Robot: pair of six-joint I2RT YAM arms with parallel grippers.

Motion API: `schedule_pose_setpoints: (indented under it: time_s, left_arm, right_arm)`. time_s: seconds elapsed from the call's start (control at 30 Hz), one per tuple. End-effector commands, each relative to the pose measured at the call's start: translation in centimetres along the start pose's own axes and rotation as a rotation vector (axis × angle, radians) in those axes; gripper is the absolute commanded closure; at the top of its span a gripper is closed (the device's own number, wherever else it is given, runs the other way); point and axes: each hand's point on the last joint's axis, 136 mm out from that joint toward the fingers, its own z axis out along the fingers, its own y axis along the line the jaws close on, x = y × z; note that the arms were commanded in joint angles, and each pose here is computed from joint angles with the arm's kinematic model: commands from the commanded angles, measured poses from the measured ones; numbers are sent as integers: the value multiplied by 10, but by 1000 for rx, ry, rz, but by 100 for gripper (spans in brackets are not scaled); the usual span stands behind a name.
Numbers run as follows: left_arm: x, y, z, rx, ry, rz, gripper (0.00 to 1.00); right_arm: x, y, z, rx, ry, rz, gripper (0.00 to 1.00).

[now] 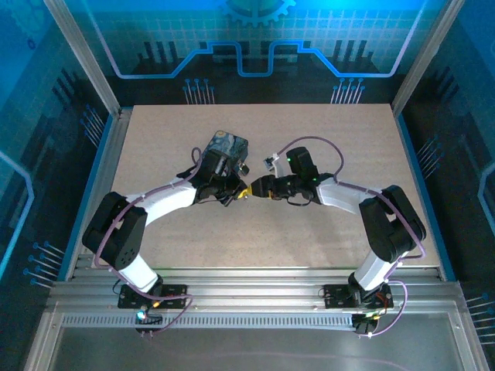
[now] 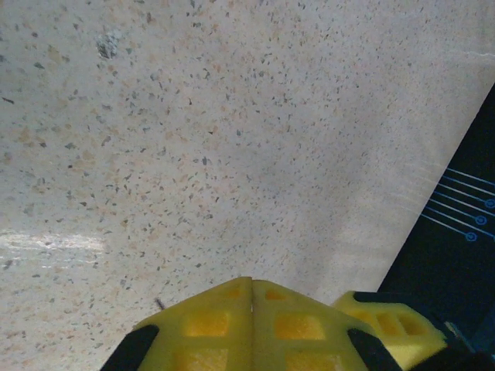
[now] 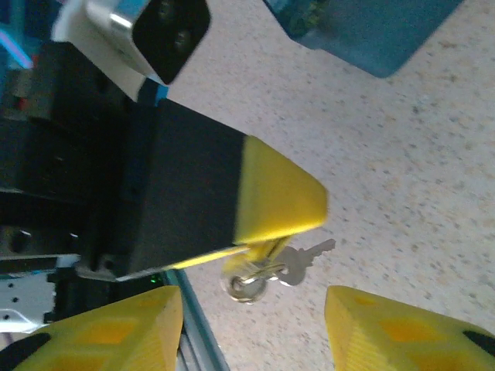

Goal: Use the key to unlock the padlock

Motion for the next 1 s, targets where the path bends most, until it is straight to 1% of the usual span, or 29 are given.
schedule_pose_setpoints:
  time_s: [0.0,0.1,0.37,0.6,0.8,0.97]
  left_arm:
    - [-8,-13,-8,17,-35,52,100]
    - [-9,-15,-6,28,-35,49,100]
    - [-7,-18,-5,42,-22,34,100]
    - [-3,-19,-3,47,5,20,100]
    - [-3,-20,-4,39,12,32,100]
    - [-1,-21,-4,33,23,49,100]
  right_arm:
    - [-5,16,7,-70,-19,32,49]
    - [0,15,13,-46,3,39,49]
    - [10,-3,22,21,40,62,53]
    - [9,2,29,21,59,24,53]
    - [10,1,33,29,67,27,63]
    - [10,-1,34,31,70,27,68]
